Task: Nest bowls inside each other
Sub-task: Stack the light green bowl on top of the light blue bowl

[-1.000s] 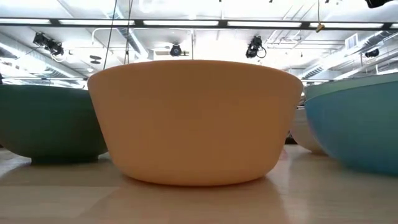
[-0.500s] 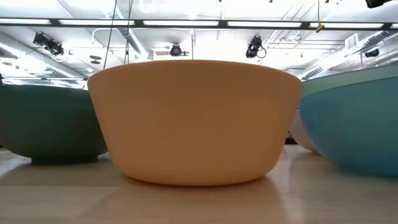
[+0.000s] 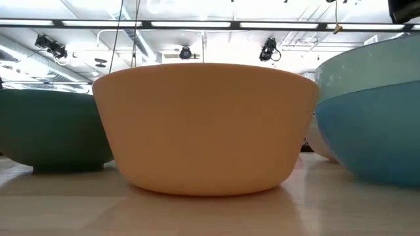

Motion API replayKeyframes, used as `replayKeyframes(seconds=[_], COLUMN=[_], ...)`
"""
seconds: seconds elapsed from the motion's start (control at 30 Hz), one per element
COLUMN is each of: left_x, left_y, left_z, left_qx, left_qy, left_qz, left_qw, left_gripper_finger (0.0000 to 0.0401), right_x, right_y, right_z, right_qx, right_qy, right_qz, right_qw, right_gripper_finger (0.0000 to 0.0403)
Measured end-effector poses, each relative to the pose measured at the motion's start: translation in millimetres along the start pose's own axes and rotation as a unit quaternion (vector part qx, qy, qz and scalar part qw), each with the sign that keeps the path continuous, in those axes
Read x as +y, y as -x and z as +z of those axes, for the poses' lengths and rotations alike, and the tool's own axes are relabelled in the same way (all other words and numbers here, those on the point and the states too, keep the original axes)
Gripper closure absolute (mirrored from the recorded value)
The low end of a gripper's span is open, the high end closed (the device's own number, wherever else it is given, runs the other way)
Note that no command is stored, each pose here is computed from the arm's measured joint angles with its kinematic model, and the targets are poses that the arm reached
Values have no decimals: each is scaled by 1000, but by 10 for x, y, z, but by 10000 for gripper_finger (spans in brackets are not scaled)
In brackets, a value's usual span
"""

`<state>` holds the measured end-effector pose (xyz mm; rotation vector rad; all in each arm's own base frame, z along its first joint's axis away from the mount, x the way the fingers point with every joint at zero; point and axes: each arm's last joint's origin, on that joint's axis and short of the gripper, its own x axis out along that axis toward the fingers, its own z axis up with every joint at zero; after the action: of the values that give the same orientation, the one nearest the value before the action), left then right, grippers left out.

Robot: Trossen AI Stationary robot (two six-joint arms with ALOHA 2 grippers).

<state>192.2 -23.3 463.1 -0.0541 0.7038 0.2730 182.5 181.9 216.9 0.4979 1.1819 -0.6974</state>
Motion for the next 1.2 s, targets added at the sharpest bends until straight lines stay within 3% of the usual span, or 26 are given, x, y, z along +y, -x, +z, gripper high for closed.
replayKeyframes(seconds=[0.2,0.37,0.53,0.67,0.8,1.0,1.1,1.2], left_x=[2,10,-19,-85,-219,-422,-630,-832], left_y=[0,-13,-135,-309,-499,-789,-935,-1094], left_z=[-6,-54,-108,-144,-206,-313,-373,-472], left_qx=[3,26,40,37,38,9,-6,-11], left_qy=[-1,4,12,15,16,37,34,0], left_qz=[1,7,18,10,-44,-81,-183,-288], left_qw=[1000,1000,999,999,998,996,983,957], left_gripper_finger=[336,336,336,336,336,336,336,337], right_x=[-87,-177,34,267,335,377,269,124], right_y=[212,446,550,471,354,300,274,298], right_z=[75,159,269,349,382,459,470,463], right_qx=[-11,-76,-115,-100,-85,-92,-94,-143], right_qy=[10,-7,20,85,108,175,209,201], right_qz=[24,90,208,259,247,249,198,128], right_qw=[1000,993,971,957,959,948,953,961], right_gripper_finger=[388,374,372,380,391,400,402,402])
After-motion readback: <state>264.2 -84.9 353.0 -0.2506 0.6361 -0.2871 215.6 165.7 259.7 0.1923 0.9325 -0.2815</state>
